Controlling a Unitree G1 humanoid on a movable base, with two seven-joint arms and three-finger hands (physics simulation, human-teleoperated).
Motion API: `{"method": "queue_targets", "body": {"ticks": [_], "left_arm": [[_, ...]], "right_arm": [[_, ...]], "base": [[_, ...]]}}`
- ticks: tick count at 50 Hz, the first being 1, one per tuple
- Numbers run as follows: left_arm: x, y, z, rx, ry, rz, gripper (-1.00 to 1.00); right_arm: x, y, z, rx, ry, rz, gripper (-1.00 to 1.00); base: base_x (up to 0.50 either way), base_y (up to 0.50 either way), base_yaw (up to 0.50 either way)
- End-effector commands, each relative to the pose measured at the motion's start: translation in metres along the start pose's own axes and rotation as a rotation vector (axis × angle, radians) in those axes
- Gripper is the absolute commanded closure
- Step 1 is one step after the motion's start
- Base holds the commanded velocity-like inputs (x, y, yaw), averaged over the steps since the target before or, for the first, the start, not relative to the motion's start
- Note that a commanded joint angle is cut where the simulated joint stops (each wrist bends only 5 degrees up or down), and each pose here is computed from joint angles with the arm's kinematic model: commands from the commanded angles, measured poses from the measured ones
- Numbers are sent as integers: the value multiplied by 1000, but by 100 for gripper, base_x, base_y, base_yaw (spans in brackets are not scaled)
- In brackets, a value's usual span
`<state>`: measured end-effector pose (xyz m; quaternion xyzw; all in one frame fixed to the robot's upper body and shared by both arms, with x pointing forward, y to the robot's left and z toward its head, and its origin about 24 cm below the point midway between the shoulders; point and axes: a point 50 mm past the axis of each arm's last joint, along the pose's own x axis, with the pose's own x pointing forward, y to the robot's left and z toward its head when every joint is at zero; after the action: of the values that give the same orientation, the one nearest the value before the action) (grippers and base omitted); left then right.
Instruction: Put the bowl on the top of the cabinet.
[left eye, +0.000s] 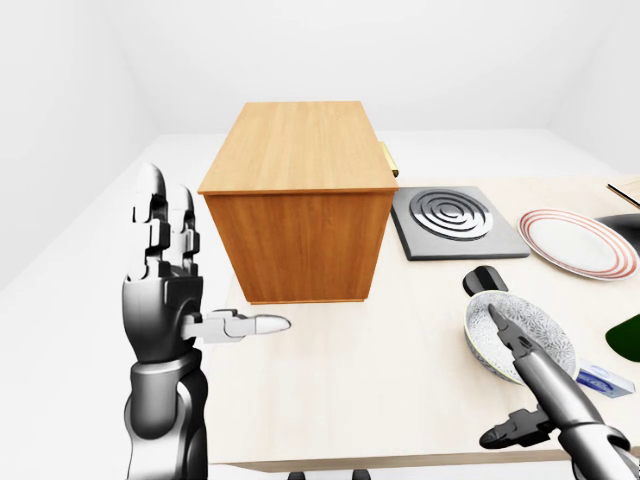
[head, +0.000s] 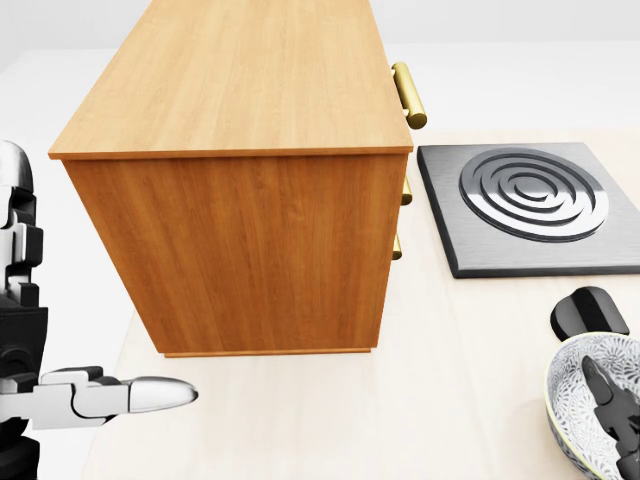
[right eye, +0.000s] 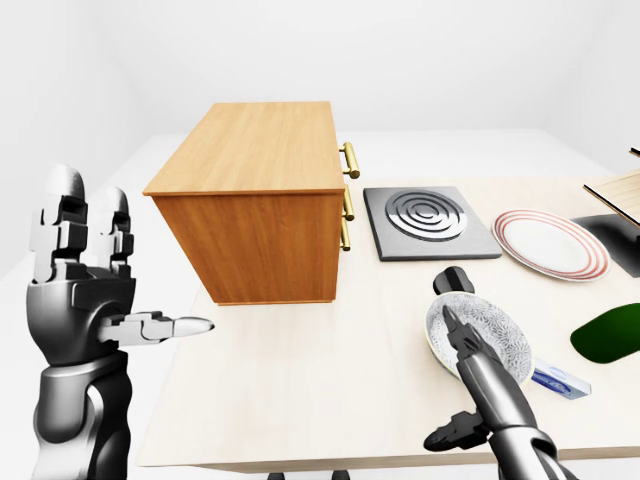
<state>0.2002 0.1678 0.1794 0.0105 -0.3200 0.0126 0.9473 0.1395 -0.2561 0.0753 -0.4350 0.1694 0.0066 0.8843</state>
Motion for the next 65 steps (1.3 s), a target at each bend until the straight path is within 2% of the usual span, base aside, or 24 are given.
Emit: {"method": "queue_targets", "body": {"ticks": [1, 13, 28, 43, 56, 65], "left_arm": [[-5, 0, -16, -4, 52, -3, -100], [-8, 0, -25, -9, 96, -8, -100], [-7, -1, -20, -9, 73, -10, -100], [-4, 0, -17, -7, 55, -5, -100], [-5, -1, -14, -10, 47, -10, -100], [-5, -2, -14, -13, 44, -13, -100]], "right_arm": [[2, 8, -16, 4, 69, 45, -100], [2, 4, -25, -9, 111, 44, -100], [5, 3, -34, -35, 150, 58, -100], [16, 2, -32, -73, 137, 61, -100], [26, 18, -49, -109, 197, 92, -100], [23, 28, -59, -119, 237, 124, -100]], "base": [[0, 0, 0], [0, 0, 0], [0, 0, 0], [0, 0, 0], [0, 0, 0], [0, 0, 0]]}}
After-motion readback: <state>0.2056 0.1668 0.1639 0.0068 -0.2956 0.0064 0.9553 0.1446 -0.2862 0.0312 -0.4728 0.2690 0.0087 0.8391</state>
